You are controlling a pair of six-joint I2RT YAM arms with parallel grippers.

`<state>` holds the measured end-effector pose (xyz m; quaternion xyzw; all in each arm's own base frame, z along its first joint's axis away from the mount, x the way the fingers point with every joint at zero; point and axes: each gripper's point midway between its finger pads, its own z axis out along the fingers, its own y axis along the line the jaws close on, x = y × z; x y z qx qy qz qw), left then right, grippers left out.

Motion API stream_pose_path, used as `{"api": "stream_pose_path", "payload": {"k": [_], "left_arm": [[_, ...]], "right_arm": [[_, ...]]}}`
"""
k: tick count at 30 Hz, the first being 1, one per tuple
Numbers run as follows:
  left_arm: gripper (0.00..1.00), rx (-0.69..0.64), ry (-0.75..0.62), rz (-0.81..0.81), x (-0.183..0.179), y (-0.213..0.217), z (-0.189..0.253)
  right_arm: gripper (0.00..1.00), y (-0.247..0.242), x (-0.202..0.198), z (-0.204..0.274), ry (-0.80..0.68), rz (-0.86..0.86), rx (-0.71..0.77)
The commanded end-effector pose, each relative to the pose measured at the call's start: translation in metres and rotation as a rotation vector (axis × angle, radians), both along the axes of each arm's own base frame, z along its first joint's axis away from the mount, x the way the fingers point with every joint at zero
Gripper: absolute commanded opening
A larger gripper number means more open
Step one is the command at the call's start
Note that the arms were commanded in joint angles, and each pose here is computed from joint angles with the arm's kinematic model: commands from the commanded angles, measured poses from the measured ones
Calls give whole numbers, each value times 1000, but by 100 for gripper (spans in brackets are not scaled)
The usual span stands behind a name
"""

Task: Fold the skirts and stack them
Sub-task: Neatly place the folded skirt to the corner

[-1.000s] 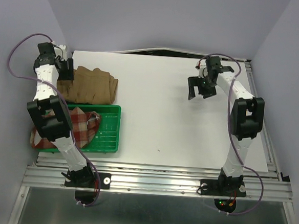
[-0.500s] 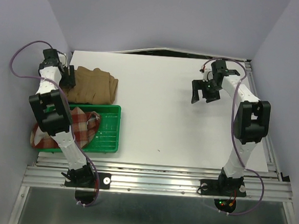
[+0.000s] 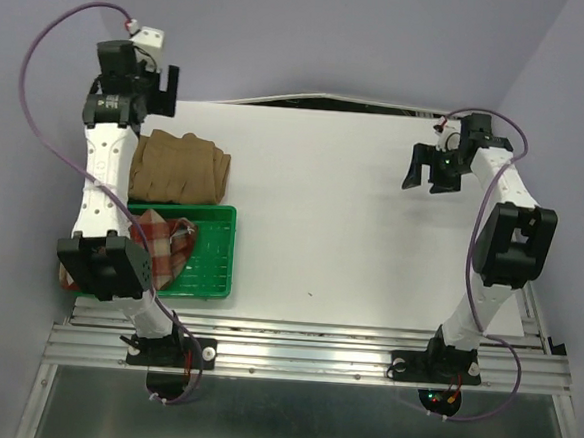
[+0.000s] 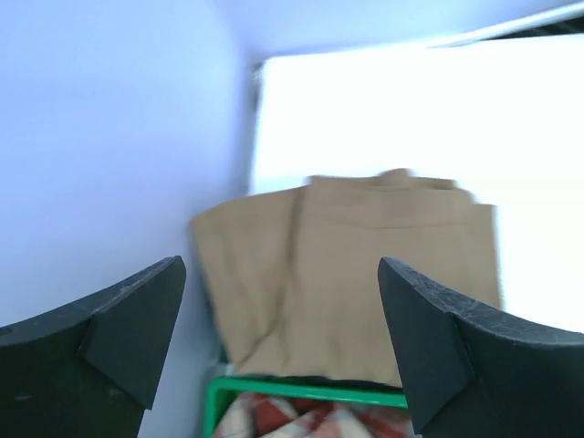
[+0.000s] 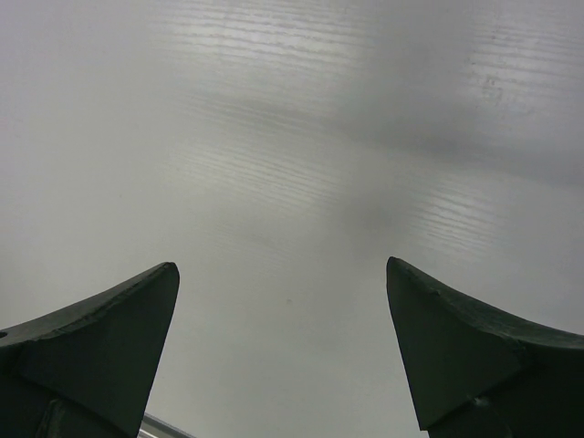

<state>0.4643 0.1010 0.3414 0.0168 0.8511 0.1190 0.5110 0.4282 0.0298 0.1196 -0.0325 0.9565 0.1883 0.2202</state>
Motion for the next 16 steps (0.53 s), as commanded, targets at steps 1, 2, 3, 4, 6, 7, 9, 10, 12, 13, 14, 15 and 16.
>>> {"api": "stream_pose_path", "payload": {"k": [1,2,3,4,6,7,9,10,12,13,14,15,16], "left_arm": [[98,25,94,-193,-7,-80,-33],[99,26,91,-275,-12,-115,-40],[99,29,88,-305,-15,-127,-45],[98,27,89,-332,-21,-139,-57],[99,2,101,-399,-29,-164,-71],[99,-11,132,-443,-39,-181,-88],[98,-55,128,-484,-46,-202,-98],[98,-68,128,-515,-52,-215,-103],[99,-109,144,-542,-66,-229,-119],[99,-117,150,-556,-70,-236,-124],[98,-119,155,-575,-79,-243,-133],[99,-129,154,-575,-82,-245,-136],[99,-133,155,-580,-87,-249,-140]], "right_arm": [[100,16,8,62,-204,47,47],[100,18,5,63,-210,45,55],[100,19,2,63,-216,46,63],[100,23,-6,61,-221,58,82],[100,28,-18,57,-214,68,104],[100,31,-22,56,-226,78,118],[100,35,-44,47,-216,85,133],[100,36,-48,46,-227,83,133],[100,35,-66,38,-219,83,118],[100,33,-71,36,-217,82,107],[100,33,-80,26,-196,78,101],[100,31,-84,29,-213,73,90],[100,28,-84,28,-226,65,70]]}}
